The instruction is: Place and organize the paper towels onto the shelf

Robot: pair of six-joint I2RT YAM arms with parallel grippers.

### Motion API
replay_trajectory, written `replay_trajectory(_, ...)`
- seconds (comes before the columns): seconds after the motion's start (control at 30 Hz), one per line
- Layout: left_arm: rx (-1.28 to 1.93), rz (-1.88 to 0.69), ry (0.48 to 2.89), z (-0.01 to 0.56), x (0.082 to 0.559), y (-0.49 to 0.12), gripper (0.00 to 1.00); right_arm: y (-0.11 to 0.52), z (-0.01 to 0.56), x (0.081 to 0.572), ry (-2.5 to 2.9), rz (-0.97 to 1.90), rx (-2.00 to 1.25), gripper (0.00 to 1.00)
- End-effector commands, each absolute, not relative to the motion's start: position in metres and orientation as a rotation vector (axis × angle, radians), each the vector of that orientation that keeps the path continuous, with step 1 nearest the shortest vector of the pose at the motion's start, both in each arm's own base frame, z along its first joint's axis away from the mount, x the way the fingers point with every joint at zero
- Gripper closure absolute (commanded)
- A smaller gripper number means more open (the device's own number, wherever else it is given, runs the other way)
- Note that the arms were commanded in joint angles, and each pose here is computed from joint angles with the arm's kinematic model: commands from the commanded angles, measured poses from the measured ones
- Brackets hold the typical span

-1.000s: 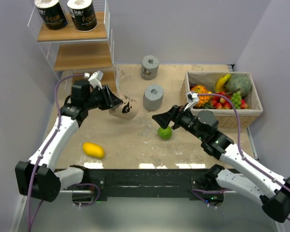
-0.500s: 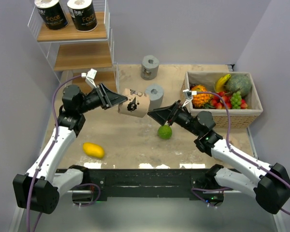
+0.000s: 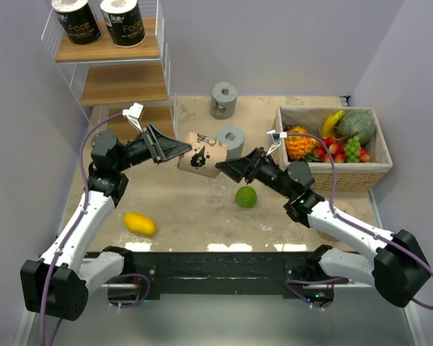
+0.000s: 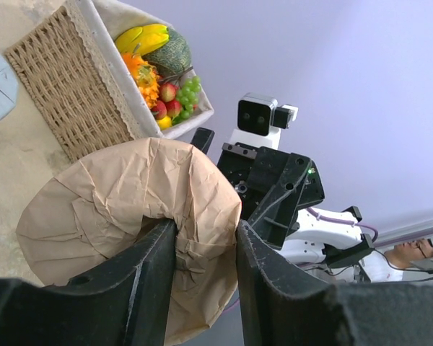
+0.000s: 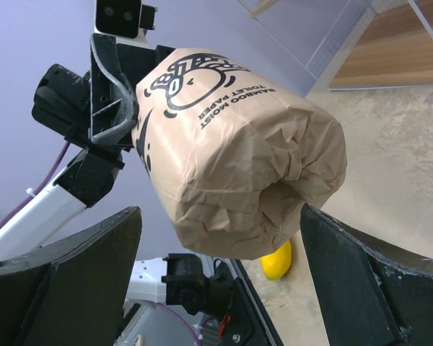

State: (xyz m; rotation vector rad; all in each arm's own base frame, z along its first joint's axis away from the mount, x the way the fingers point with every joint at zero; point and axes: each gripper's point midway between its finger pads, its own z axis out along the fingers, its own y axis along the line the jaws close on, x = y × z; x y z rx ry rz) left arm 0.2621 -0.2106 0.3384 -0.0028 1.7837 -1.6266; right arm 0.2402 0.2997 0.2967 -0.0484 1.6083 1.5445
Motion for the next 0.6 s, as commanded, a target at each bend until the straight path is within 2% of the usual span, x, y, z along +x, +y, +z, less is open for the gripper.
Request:
replay_trajectory(0.0,0.077,-1.652,1.69,0.367,0.252,-0.21,0.58,0.305,0.343,0.234,1.441,1.646,-0.123,0.06)
replay_trajectory(0.3,0.027,-1.676,1.73,0.333,0.252,-0.215,0.57,0.314,0.348,0.232,1.396,1.725,-0.156,0.16)
replay_trajectory(0.43,0.011,-1.656,1.734,0.321,0.254,-0.217,0.54,0.316,0.346,0.234,1.407,1.718,-0.165,0.31)
replay_trajectory(0.47,0.006,-1.642,1.743,0.317,0.256,-0.216,0.53,0.317,0.342,0.236,1.434,1.701,-0.157,0.38)
replay_trajectory(0.57,-0.024,-1.566,1.793,0.304,0.266,-0.213,0.34,0.316,0.325,0.248,1.529,1.594,-0.14,0.5)
